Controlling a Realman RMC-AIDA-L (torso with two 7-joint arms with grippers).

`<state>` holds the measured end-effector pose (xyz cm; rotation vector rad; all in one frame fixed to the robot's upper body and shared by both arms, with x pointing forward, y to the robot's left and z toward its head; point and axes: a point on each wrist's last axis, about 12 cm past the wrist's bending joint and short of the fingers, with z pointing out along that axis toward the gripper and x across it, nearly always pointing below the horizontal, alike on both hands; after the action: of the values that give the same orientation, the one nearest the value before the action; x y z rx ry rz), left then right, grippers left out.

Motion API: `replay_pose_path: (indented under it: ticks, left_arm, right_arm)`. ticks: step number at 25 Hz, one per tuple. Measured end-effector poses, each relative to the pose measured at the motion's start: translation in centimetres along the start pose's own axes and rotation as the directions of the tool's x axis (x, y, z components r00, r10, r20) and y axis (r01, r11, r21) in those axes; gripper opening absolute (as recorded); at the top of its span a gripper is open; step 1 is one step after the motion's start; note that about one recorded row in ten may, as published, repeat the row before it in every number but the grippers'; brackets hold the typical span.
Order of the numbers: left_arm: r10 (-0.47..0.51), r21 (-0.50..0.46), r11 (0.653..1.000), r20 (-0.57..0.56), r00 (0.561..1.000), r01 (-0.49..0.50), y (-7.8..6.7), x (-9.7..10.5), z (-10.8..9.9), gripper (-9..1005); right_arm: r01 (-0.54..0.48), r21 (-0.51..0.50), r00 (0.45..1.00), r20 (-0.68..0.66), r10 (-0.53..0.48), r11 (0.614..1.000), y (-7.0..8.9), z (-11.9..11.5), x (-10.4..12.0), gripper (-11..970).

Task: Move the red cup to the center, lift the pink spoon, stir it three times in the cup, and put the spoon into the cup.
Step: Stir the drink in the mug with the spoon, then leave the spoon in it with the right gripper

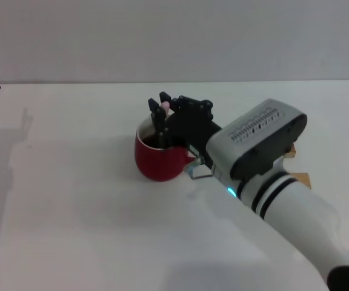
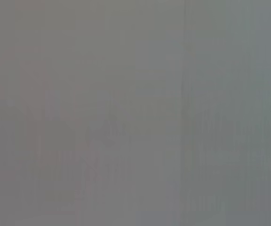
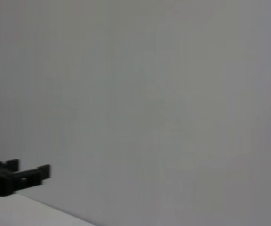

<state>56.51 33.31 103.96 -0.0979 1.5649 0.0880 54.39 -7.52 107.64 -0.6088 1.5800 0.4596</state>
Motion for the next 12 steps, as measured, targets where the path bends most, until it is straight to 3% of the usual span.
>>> replay_pose_path:
  ticks: [6, 12]
  left_arm:
    - [0.000, -0.001, 1.000, -0.002, 1.000, 0.000, 0.0, 0.1, -0.1, 834]
    - [0.000, -0.001, 1.000, -0.002, 1.000, 0.000, 0.1, 0.1, -0.1, 834]
  right_arm:
    - [-0.008, 0.028, 1.000, -0.018, 0.009, 1.000, -0.8, 0.0, 0.4, 168]
    - [-0.039, 0.029, 0.999, -0.016, 0.039, 0.999, -0.1, -1.5, 0.9, 167]
